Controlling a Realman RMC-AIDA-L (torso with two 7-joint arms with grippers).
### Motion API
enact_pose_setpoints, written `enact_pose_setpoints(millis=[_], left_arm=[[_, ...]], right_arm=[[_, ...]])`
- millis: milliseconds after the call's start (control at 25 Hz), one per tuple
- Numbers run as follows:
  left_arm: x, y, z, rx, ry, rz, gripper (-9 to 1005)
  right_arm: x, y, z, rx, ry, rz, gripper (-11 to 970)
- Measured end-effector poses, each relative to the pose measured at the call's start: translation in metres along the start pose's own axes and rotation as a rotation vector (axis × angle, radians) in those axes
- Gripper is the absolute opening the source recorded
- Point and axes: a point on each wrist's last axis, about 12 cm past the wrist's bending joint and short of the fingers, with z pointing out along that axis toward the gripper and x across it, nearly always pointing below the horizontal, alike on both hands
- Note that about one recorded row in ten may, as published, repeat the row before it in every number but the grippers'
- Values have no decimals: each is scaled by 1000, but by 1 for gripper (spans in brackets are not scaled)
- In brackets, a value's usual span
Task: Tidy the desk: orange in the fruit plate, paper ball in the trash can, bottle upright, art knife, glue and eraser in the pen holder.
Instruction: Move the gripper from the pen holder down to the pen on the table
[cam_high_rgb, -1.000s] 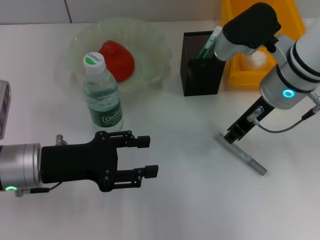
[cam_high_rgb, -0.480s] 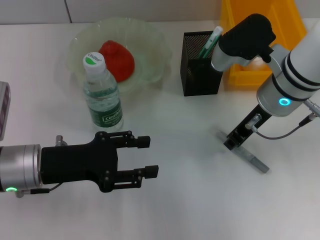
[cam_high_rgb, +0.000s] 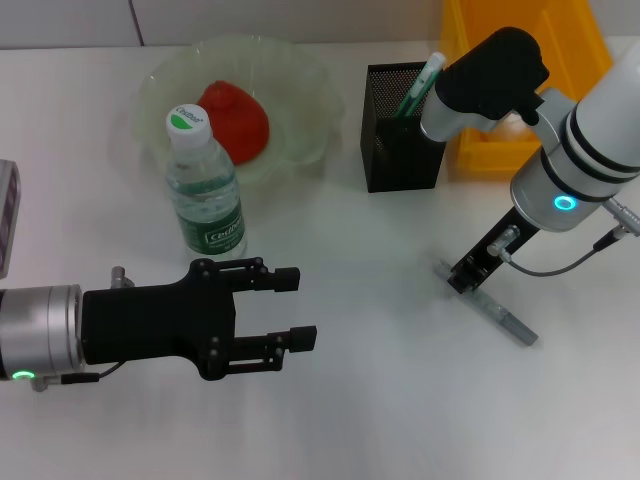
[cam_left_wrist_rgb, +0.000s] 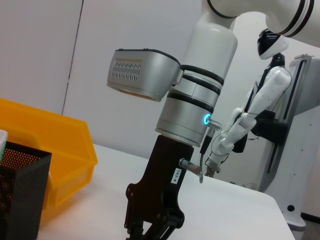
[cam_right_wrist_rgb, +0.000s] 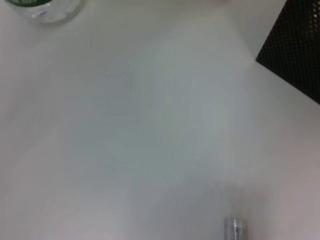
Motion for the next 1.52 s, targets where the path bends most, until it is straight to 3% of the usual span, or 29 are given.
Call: enact_pose_setpoints(millis=[320,720,960,1240,1520], left_arm=[[0,0,0,-1,0,0,687],[1,-1,-1,-2,0,-2,687],[1,-2,0,3,-2,-2,688],[1,-2,0,5,-3,-1,687],[1,-2,0,5,-3,-1,688]], right_arm=[[2,0,2,-8,-7,6,108],[5,2,-11,-10,-44,-3,85],[9,3,-12,-17,-20,-6,4],[11,3,-7,-17,-13,1,291],[12,2,-3,-18,-12,9,268]])
